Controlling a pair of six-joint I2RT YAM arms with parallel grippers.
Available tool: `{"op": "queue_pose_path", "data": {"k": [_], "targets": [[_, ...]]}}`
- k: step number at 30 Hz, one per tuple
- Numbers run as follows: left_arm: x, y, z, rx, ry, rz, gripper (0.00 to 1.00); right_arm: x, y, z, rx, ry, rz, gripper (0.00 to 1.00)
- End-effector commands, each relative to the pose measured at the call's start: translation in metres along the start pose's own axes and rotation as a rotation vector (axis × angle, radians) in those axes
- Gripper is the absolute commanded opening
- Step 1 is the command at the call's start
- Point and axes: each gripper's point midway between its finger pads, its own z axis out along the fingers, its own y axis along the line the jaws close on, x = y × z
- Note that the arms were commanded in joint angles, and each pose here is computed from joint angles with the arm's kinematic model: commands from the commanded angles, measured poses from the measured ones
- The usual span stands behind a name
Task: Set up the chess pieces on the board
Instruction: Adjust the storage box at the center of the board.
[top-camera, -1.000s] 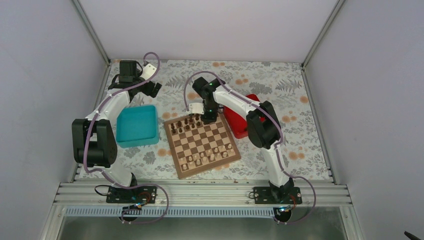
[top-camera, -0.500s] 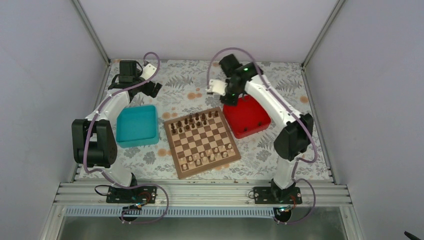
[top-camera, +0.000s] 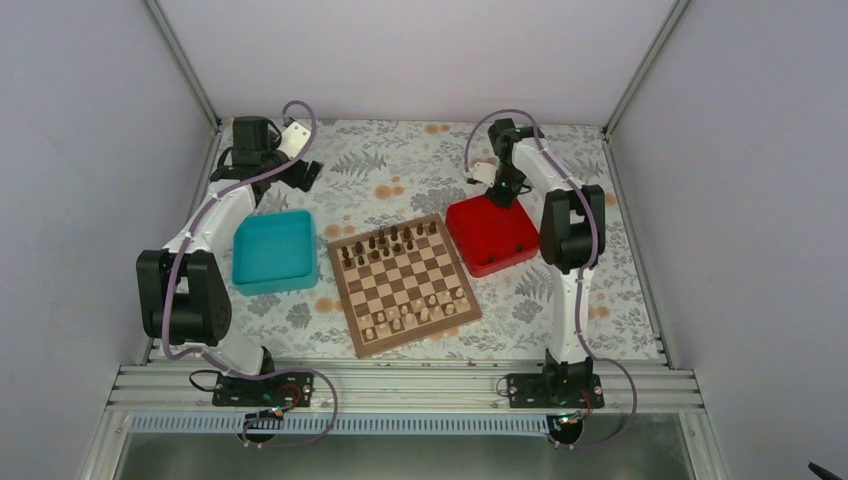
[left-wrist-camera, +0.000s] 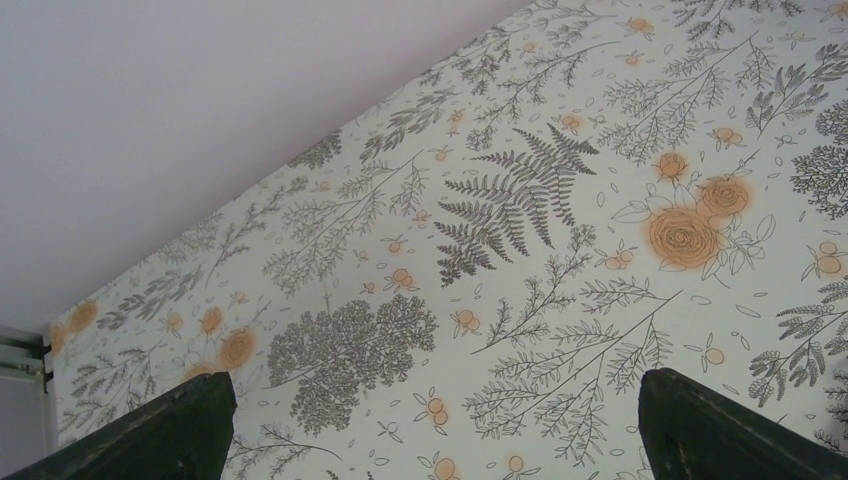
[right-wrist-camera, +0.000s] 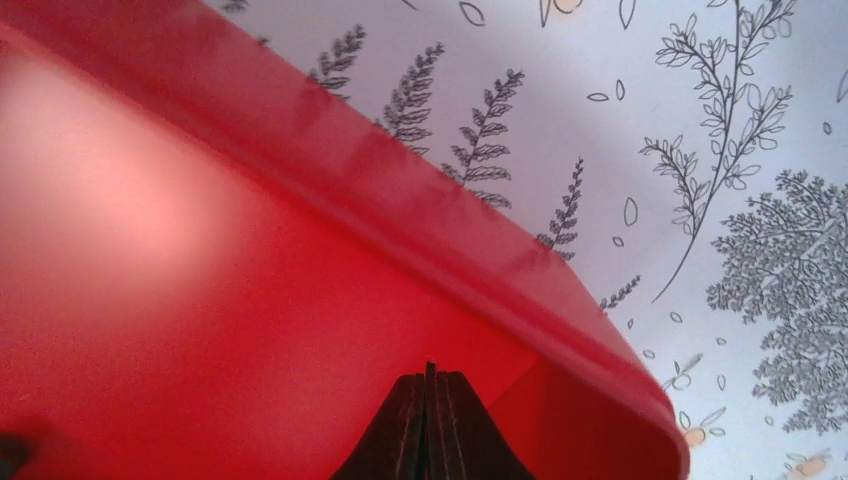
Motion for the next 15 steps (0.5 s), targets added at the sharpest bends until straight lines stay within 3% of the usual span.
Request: {"op": "queue_pose_path", "data": {"k": [1, 15], "targets": [[-0.011, -0.002, -0.008, 0.007, -0.033, -0.004, 1.00, -0.008, -0.025, -0.002, 0.061, -0.036, 0.013, 0.04], [-0.010, -0.003, -0.006, 0.012, -0.030, -0.005, 1.00, 0.030, -0.093, 0.030, 0.167, -0.007, 0.191, 0.06]]}}
